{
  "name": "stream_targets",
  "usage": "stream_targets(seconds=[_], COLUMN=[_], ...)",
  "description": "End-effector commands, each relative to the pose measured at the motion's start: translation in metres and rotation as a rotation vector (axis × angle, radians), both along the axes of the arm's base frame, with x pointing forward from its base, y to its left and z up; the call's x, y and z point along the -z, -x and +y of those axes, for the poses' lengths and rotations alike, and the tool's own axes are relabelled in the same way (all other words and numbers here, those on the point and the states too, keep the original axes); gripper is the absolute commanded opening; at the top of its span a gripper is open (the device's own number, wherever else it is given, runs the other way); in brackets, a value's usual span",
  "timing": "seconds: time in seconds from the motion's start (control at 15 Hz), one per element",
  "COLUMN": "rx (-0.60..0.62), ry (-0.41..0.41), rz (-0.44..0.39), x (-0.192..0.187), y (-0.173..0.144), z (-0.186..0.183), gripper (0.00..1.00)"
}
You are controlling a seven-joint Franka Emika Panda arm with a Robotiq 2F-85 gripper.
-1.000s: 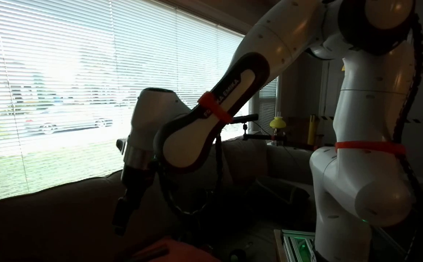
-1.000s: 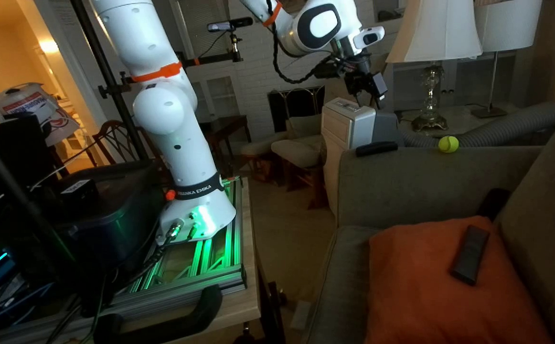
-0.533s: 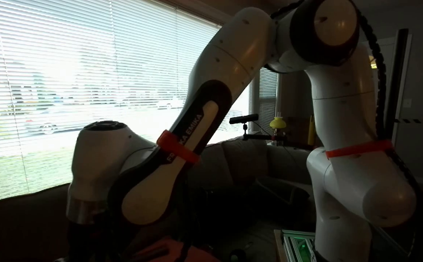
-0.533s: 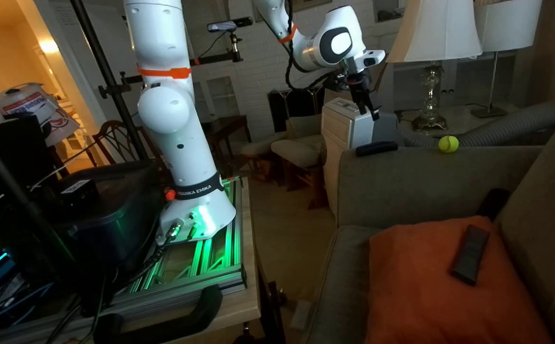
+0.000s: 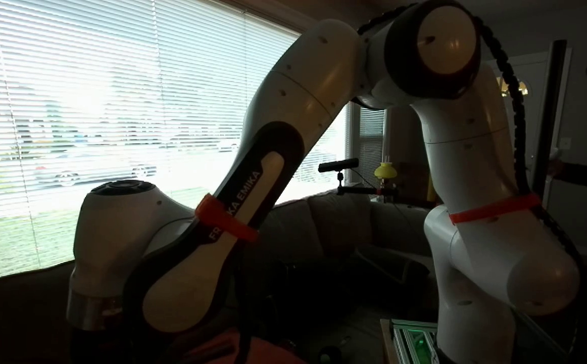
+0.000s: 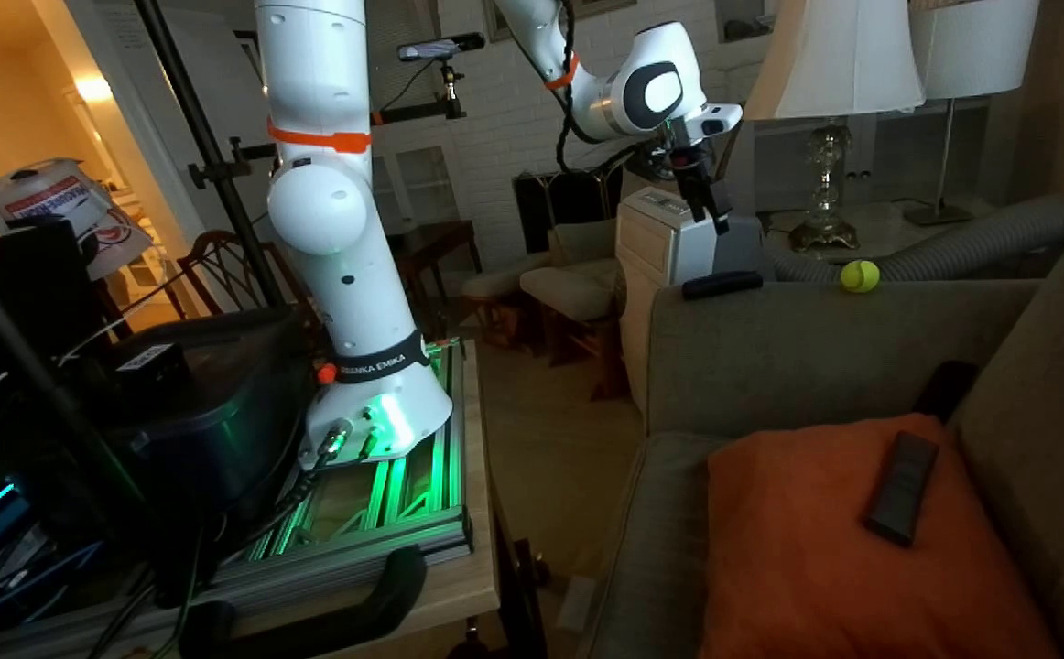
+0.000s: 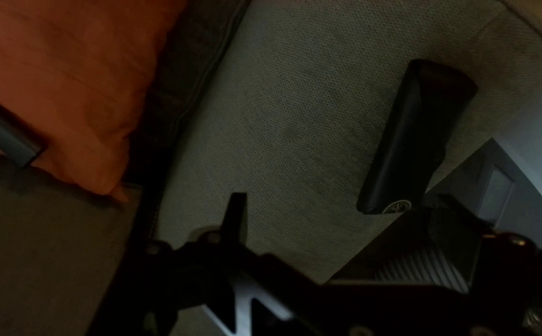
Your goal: Take the black object off of the armrest and the place item on the couch and place them on the pillow
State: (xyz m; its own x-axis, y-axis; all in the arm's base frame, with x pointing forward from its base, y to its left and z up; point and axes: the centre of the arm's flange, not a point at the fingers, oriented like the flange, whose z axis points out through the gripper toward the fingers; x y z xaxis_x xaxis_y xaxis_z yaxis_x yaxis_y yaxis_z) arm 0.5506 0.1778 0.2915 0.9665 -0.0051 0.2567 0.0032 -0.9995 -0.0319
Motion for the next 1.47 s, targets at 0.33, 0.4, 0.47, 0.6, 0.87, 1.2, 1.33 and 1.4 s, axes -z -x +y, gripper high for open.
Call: stream_targets(seconds=[0.33, 0.4, 0.47, 0.6, 0.87, 1.2, 1.33, 1.4], rx=[-0.077, -0.096, -0.117, -0.149, -0.171, -0.159, -0.164, -0.168], ry=[-0.116, -0.131, -0.137, -0.157, -0.173, -0.203, -0.228, -0.234], rz=[-0.112, -0.114, -0.111, -0.1, -0.066, -0.067, -0.045, -0.038], x=[0.05, 0.063, 0.075, 0.1, 0.134, 0.146, 0.141, 0.135], y=[-0.021, -0.025, -0.032, -0.048, -0.087, -0.121, -0.121, -0.119], z=[0.032, 0.037, 0.041, 0.049, 0.071, 0.118, 0.138, 0.146], gripper=[1.0, 1.0, 1.0, 1.0, 1.0, 1.0, 1.0, 1.0])
